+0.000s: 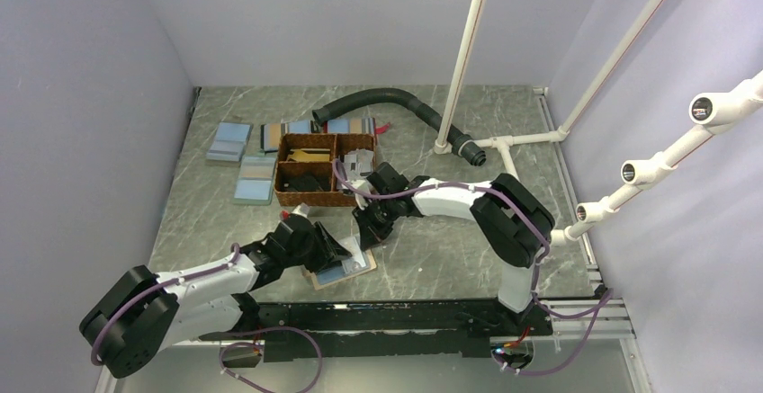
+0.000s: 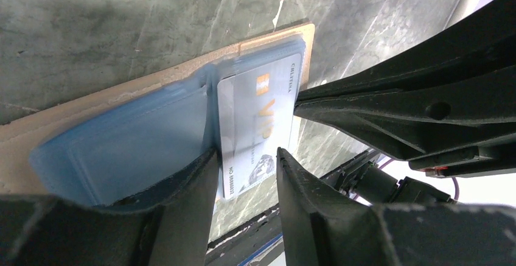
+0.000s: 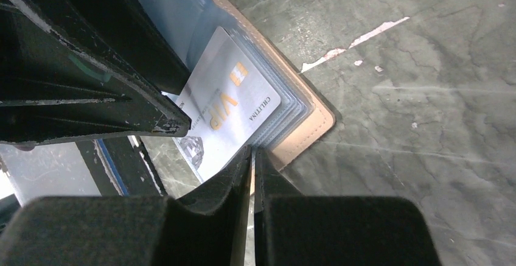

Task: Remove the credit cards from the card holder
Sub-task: Remove the credit card from the card holder.

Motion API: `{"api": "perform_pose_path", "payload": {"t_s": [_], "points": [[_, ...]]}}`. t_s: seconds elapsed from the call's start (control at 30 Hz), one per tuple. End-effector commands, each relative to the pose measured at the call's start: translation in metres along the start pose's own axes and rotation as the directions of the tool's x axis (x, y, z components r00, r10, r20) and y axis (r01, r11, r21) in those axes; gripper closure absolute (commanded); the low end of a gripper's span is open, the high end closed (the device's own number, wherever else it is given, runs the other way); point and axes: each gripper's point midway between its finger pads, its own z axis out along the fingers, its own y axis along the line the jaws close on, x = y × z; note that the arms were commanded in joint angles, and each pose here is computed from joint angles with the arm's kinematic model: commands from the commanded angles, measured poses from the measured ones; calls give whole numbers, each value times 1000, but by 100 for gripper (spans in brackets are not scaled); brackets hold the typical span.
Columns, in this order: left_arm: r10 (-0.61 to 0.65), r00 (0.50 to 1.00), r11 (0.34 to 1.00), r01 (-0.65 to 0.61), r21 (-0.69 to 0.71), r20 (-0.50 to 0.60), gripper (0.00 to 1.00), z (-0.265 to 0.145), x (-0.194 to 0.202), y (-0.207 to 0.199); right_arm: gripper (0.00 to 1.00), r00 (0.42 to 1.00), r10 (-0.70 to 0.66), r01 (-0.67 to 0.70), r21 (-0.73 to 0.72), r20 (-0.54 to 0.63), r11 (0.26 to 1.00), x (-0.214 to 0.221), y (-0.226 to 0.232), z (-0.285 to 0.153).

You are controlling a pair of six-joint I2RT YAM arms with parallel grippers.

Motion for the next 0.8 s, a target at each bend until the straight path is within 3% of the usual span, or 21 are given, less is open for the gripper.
{"api": "perform_pose_path", "payload": {"t_s": [0.0, 0.1, 0.23, 0.27, 0.5, 0.77], "points": [[-10, 1000, 1000, 10, -6, -5, 55, 3, 1, 2, 92, 998, -38, 33, -97, -51, 995, 5, 27, 13], [-16, 1000, 1000, 16, 17, 0, 61, 2, 1, 0, 93, 996, -48, 38, -138, -73, 990, 9, 39, 19], [-15, 1000, 1000, 14, 25, 13, 96, -1, -1, -2, 95, 995, -39, 32, -72, -91, 997, 11, 27, 23], [-16, 1000, 1000, 15, 22, 15, 100, -2, -1, -1, 95, 995, -36, 32, -50, -92, 998, 12, 23, 23], [-20, 998, 998, 16, 67, 67, 100, -20, -5, 0, 98, 993, -30, 38, 64, -114, 997, 17, 1, 23], [-79, 993, 989, 67, 133, 87, 100, -34, -1, 10, 99, 991, -31, 43, 87, -132, 995, 21, -5, 25]]}}
